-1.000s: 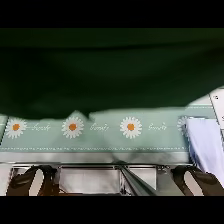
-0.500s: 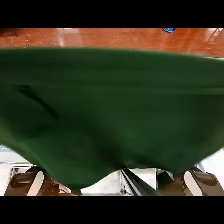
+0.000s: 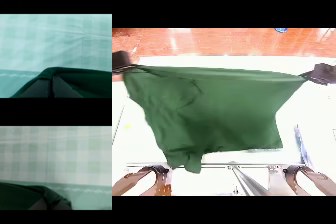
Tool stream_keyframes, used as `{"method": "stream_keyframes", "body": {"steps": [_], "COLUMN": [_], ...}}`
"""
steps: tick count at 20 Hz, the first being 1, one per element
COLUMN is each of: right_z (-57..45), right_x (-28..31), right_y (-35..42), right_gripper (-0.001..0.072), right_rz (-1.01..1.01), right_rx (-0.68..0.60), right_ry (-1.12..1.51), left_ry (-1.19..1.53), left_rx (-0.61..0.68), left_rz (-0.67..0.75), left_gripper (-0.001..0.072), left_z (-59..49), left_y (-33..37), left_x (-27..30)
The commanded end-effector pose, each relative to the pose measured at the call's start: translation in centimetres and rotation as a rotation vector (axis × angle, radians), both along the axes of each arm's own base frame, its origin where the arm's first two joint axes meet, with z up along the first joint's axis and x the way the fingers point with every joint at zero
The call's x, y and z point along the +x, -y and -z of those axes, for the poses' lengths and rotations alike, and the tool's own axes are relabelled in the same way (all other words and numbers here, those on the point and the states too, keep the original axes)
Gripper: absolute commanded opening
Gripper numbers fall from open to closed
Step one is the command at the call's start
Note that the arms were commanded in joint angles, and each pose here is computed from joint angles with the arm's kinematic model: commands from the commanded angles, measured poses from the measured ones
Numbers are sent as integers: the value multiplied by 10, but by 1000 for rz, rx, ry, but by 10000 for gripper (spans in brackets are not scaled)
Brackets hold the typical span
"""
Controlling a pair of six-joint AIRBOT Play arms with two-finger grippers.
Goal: Fold the shirts.
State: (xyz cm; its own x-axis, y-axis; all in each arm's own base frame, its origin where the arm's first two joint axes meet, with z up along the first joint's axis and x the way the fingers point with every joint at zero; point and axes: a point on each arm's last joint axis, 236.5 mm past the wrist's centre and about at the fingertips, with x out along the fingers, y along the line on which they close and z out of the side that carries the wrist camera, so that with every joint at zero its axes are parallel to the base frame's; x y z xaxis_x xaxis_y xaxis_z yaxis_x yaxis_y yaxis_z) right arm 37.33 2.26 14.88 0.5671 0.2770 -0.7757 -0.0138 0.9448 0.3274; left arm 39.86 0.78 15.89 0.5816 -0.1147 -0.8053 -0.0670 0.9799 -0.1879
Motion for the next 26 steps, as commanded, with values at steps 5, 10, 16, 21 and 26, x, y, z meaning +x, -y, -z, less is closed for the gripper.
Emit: {"method": "stream_keyframes", "body": {"steps": [5,10,16,21,26], "right_z": [98,120,158,207,229], "right_x": [130,155,87,41,25], "right_y": [4,5,17,11,1], "right_gripper": [22,22,22,22,415], "right_rz": [8,28,-80,-87,-113], "right_rx": [126,167,41,60,51], "right_ry": [-90,-151,-431,-602,-639], "left_ry": [-133,-196,-505,-694,-750], "left_rx": [-202,-288,-125,-155,-166], "left_rz": [-40,-6,151,171,171], "left_gripper": [18,19,19,18,492], "left_z": [127,150,186,235,245], "left_y": [15,34,12,28,30], "left_x": [125,135,57,5,-11]}}
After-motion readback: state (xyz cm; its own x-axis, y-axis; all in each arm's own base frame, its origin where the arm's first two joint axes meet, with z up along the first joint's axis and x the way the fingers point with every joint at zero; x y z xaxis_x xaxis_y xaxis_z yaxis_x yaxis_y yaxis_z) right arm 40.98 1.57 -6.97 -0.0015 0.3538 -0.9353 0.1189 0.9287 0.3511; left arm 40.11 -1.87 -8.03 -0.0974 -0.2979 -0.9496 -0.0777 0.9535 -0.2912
